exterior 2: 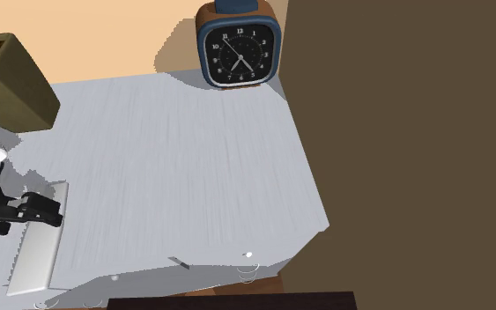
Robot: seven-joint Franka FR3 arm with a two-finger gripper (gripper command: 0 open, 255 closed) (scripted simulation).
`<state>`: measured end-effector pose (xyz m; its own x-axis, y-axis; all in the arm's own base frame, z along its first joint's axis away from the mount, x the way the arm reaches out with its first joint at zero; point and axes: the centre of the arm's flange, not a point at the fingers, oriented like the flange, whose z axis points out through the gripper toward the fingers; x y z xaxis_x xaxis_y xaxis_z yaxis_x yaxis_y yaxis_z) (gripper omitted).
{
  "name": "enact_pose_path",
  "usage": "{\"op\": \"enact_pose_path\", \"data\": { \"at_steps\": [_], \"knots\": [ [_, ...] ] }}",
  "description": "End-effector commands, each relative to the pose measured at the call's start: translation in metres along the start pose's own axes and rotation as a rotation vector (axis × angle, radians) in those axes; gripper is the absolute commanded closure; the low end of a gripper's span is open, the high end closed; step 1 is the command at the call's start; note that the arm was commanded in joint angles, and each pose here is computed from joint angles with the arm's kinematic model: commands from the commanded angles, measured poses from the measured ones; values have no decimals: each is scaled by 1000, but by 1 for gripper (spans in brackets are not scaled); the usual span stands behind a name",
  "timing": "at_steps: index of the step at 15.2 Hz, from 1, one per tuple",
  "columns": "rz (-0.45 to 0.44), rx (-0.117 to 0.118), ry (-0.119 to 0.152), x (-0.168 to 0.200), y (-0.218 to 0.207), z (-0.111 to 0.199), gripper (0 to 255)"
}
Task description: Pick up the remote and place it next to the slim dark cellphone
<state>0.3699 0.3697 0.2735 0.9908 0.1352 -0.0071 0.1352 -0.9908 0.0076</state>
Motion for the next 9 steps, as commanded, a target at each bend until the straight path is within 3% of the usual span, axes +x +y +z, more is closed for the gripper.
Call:
{"op": "enact_pose_path", "data": {
  "at_steps": [1, 9],
  "knots": [
    [0, 0, -1, 0, 0, -24, 0],
    [0, 0, -1, 0, 0, -34, 0]
  ]
}}
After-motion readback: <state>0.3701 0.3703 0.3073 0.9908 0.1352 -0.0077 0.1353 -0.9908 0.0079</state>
